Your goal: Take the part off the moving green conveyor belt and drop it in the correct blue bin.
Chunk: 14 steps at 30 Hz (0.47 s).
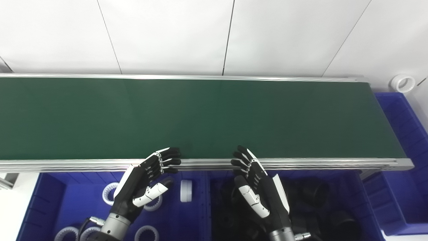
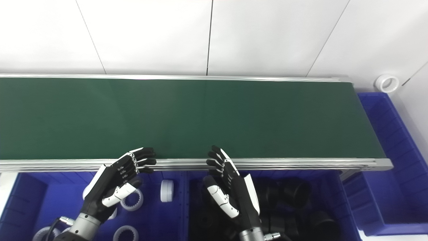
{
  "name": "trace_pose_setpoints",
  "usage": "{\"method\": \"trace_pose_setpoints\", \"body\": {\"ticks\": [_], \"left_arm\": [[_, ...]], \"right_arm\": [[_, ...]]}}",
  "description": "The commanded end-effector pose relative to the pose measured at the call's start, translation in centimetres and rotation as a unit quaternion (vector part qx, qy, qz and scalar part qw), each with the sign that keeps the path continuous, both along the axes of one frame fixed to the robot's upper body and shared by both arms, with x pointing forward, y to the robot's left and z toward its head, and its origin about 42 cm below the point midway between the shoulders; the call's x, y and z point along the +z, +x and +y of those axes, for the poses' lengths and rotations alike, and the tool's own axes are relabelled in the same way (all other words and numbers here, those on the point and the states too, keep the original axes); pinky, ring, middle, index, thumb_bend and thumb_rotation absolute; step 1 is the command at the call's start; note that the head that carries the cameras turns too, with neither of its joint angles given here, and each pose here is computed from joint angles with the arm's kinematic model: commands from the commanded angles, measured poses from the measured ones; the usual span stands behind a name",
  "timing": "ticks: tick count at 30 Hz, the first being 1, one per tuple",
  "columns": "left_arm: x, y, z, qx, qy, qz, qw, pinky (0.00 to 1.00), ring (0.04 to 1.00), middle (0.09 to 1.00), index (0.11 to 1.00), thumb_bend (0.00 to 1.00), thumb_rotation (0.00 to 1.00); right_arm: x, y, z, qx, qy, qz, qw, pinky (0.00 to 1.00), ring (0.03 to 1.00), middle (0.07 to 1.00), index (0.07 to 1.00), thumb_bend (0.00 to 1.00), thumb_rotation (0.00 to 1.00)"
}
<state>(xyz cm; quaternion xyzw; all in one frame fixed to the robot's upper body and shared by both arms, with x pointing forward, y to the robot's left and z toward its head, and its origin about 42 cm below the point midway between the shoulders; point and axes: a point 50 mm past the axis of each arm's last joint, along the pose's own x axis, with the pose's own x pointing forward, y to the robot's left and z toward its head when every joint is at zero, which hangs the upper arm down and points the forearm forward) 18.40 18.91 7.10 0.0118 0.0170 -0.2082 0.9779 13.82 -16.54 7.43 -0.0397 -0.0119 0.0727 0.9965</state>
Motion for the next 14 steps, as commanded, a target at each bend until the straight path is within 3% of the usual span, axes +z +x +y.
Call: {"method": "trace_pose_setpoints", "body": {"ticks": [1, 14], "left_arm": [[0.98, 0.12, -0.38, 0.0, -0.003, -0.031, 1.0, 0.67, 0.754, 0.799, 0.785, 0.82, 0.59], [1.21, -0.7, -0.42, 0.004, -0.014, -0.029, 0.999, 0.7, 0.767, 0.802, 0.784, 0.81, 0.56]], "right_arm": [[0.59, 0.02, 0.04, 0.0, 0.006, -0.015, 1.0, 0.73, 0.821, 0.867, 0.911, 0.54, 0.74], [0.39, 0.06, -0.15, 0.002, 0.006, -0.014, 1.0, 0.73, 0.821, 0.863, 0.903, 0.53, 0.74]]}}
